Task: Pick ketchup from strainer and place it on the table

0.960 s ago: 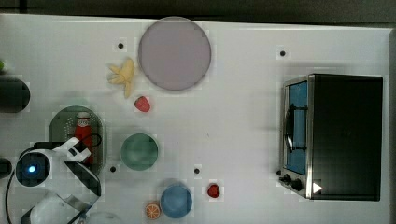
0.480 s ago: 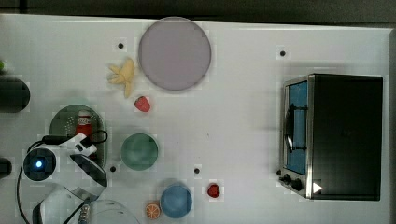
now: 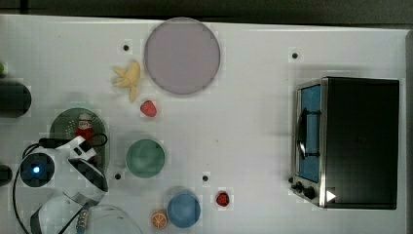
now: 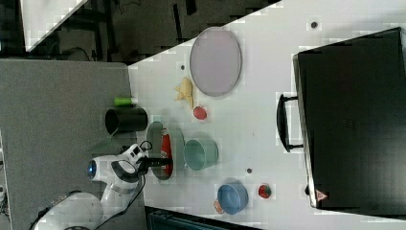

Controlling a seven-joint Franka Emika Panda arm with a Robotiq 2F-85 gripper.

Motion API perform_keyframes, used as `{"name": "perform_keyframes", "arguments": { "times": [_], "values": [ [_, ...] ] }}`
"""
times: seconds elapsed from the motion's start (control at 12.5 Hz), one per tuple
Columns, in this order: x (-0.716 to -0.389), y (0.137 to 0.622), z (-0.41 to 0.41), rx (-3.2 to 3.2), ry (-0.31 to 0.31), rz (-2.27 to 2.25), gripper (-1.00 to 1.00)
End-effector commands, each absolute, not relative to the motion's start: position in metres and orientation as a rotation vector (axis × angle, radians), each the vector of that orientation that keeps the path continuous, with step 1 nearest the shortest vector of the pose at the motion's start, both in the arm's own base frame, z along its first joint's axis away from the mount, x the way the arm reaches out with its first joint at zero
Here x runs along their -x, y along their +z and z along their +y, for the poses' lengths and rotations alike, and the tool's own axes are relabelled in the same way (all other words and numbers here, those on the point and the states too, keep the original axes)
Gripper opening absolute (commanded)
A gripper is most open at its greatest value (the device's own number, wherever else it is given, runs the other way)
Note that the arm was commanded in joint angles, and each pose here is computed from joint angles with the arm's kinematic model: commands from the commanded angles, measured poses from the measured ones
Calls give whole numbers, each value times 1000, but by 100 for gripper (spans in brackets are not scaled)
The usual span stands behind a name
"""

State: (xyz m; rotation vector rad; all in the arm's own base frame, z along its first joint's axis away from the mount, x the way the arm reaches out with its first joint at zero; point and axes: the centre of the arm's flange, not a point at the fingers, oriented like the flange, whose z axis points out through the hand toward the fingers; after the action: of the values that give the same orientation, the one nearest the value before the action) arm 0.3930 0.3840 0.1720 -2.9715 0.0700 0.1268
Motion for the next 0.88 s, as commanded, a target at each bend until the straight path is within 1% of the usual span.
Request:
{"name": "perform_keyframes", "arguments": {
  "times": [0.08,0.16,0.24,0.32,0.48,0.64,0.88],
  "values": [
    [-392,213,395,2973,27,92,22],
    [-392,228,394,2984,6,104,22],
    [-393,244,391,3004,-1,135,22],
    [-394,261,389,3024,12,184,22],
    [-398,297,384,3034,69,319,22],
    [-408,333,376,3033,118,322,22],
    [-434,381,348,3055,138,214,22]
  ]
}}
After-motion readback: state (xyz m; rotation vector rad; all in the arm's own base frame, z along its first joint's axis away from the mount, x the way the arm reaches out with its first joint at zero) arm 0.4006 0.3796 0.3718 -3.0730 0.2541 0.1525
